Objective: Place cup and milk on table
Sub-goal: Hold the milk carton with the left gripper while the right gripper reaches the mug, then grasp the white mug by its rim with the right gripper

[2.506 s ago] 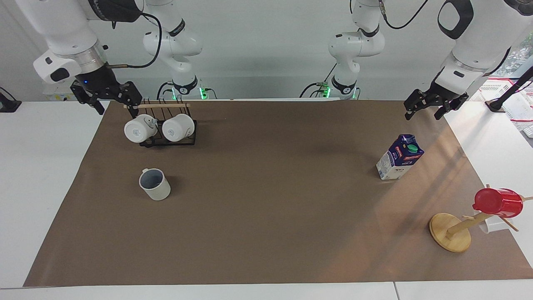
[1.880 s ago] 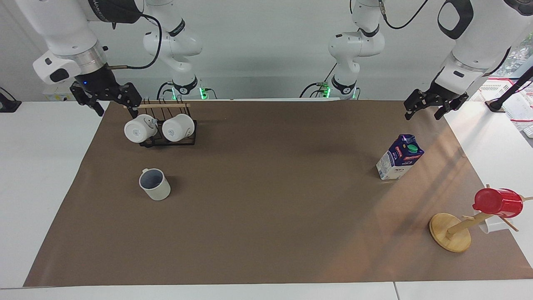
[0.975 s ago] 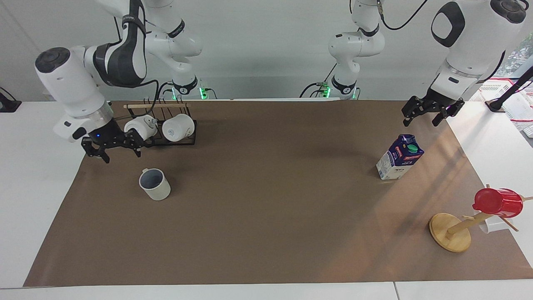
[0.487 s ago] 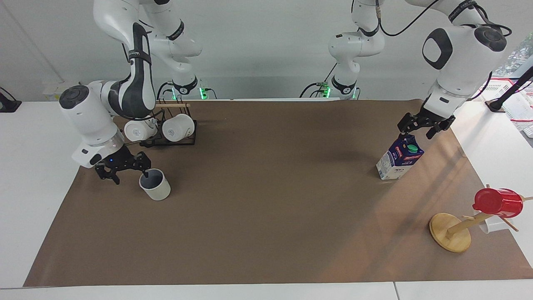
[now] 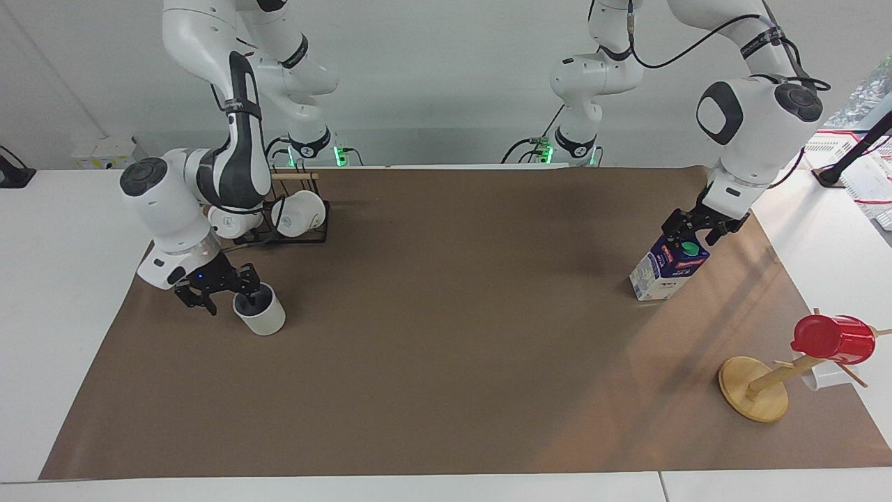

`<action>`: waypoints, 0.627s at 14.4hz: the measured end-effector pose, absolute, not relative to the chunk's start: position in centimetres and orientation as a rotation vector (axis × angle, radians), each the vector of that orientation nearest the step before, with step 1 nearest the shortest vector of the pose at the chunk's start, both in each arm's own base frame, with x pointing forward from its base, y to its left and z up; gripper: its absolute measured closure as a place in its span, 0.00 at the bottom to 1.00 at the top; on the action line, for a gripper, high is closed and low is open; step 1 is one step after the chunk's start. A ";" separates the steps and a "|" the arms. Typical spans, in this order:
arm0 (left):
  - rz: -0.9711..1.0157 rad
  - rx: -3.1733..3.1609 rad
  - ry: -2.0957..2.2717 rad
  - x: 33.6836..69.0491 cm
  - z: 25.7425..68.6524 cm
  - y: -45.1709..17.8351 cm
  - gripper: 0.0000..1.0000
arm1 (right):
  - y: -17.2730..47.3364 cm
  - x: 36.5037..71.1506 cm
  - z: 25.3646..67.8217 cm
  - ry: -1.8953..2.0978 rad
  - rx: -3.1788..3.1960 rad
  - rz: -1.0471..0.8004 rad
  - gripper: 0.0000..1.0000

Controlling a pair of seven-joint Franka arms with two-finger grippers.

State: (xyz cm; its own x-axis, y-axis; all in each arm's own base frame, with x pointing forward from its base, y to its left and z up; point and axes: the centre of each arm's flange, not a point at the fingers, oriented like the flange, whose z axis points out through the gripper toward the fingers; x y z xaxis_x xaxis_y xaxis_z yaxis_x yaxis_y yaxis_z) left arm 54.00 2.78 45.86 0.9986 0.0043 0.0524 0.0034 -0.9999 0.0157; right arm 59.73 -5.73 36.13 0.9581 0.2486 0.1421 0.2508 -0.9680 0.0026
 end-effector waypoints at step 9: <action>0.137 3.114 0.182 54.3 45.8 2.0 0.00 | -4.2 59.5 35.2 -0.429 -3.091 -0.253 0.69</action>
State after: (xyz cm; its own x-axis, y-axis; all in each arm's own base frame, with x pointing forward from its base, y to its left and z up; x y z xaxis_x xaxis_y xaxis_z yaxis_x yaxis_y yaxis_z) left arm 54.32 1.97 45.75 0.9893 0.1174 0.0862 0.1157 -0.9930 0.0242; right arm 59.48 -4.25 35.22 0.9494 0.2694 0.1612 0.2712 -0.9625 0.0111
